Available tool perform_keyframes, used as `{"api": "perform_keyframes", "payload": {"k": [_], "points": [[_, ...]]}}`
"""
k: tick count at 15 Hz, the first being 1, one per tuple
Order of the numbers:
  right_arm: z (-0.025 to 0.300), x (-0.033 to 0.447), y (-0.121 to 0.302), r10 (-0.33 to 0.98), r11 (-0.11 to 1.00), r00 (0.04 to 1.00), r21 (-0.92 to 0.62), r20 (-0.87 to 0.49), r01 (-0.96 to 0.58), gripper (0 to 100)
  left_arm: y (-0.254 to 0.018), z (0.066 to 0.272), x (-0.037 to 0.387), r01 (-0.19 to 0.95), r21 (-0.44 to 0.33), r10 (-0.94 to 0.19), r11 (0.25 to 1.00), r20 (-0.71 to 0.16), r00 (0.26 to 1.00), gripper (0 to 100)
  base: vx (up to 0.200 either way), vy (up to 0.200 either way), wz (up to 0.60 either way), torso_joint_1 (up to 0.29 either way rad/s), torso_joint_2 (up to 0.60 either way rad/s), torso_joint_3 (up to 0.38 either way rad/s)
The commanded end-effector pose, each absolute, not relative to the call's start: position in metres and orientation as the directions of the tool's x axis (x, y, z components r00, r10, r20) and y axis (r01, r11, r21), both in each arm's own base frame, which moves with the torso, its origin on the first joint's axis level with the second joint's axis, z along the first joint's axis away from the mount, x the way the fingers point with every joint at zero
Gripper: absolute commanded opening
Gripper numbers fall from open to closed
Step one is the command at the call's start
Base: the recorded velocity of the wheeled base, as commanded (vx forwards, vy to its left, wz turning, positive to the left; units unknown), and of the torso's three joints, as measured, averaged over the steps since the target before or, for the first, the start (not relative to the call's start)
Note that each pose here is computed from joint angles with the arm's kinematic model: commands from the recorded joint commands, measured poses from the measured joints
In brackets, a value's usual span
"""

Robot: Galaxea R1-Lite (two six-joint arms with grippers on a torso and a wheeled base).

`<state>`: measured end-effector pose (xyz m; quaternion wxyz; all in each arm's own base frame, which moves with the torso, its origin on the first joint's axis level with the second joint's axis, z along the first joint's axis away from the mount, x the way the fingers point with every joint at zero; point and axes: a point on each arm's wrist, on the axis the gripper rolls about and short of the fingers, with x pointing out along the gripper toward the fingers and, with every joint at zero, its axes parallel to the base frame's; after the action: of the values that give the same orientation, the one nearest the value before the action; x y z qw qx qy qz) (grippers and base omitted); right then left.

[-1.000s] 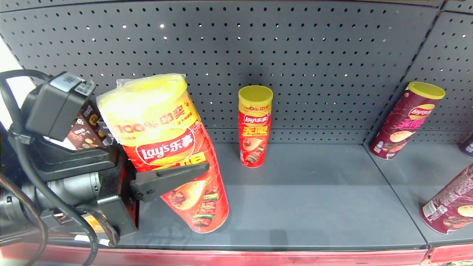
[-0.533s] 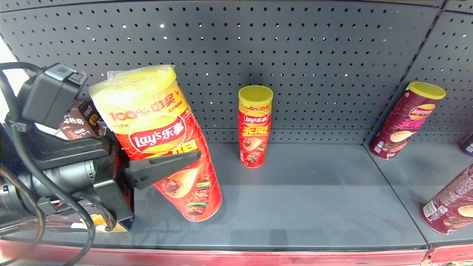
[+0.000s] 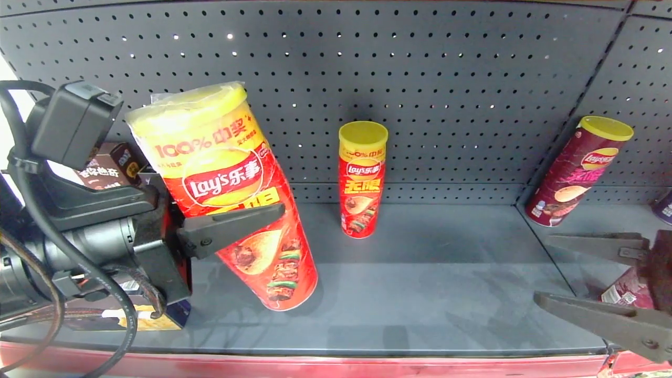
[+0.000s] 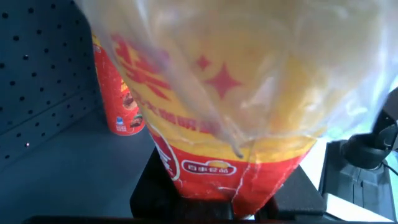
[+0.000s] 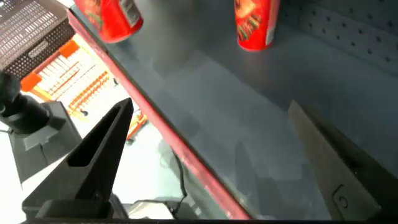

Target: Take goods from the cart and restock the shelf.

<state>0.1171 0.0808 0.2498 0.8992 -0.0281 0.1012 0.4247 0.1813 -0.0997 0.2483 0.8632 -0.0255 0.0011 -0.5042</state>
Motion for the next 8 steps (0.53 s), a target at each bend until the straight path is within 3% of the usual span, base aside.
{"api": "perform_keyframes", "payload": {"k": [1,5,8], "points": [[0.244,0.145,0.102,0.766,0.621,0.592,0.05,-0.251,-0.783,100,-0.1,0.247,0.183,0.87,-0.048,-0.871,0.49,0.019,0.491,0,0.0,0.0,0.0,0.0,0.0,0.0],[0.231,0.18,0.121,0.757,0.632,0.603,0.045,-0.254,-0.774,100,-0.099,0.246,0.183,0.881,-0.061,-0.883,0.469,0.0,0.47,0,0.0,0.0,0.0,0.0,0.0,0.0],[0.23,0.217,0.133,0.782,0.604,0.596,-0.016,-0.18,-0.797,100,-0.099,0.245,0.181,0.888,-0.101,-0.894,0.448,-0.05,0.445,0,0.0,0.0,0.0,0.0,0.0,0.0]]}}
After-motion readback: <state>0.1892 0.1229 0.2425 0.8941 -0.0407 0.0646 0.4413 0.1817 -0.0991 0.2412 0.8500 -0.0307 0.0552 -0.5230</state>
